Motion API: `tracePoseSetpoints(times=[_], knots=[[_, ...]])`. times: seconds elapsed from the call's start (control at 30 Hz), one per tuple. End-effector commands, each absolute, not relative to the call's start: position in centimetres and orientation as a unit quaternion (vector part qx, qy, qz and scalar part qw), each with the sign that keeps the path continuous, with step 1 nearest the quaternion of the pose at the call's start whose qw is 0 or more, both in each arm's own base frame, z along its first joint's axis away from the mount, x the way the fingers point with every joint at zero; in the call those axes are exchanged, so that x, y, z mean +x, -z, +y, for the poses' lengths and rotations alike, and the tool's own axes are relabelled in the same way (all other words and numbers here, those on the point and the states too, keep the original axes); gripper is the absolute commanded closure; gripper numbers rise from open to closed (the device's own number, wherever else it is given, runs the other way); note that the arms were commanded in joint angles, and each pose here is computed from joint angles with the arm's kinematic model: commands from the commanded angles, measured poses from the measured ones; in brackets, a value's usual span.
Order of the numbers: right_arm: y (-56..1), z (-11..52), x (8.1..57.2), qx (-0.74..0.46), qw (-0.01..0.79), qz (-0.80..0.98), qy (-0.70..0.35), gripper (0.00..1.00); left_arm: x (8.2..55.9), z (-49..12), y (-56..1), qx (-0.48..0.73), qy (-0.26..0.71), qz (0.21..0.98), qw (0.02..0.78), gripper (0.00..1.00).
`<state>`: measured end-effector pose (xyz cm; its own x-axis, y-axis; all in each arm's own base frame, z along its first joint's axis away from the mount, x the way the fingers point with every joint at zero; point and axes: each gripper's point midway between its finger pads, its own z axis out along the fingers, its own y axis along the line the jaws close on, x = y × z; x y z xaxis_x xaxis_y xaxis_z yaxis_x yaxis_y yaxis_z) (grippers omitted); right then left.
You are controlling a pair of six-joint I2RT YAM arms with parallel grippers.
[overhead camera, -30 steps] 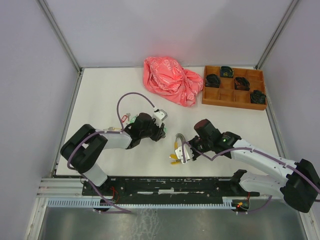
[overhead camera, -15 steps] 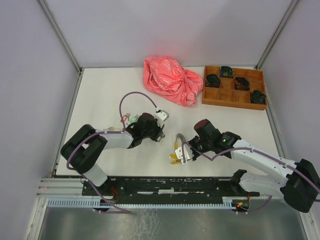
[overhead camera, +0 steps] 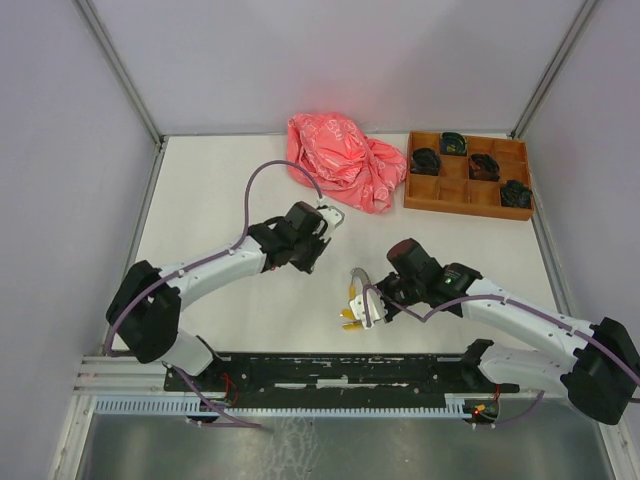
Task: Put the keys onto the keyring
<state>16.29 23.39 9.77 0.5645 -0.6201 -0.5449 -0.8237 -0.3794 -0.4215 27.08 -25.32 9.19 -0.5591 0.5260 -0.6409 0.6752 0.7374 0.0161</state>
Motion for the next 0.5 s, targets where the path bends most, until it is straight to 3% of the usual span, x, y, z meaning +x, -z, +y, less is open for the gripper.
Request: tracePoseSetpoints(times=[0.0,0.23,0.47], knots=[[-12.5,24.8,16.8,-0.814,0.374,0.419,-0.148,0.99,23.2,-21.3,-8.6,0.334,0.058,0.921,0.193,0.97],[-12.5,24.8,16.7,-0.815,0.373,0.417,-0.151,0.99,21.5,-20.9,-7.5,0.346,0.048,0.93,0.112,0.97],[-12.3,24.7,16.5,-0.817,0.367,0.419,-0.149,0.99,25.0,-23.1,-5.3,0.371,0.031,0.921,0.116,0.97]])
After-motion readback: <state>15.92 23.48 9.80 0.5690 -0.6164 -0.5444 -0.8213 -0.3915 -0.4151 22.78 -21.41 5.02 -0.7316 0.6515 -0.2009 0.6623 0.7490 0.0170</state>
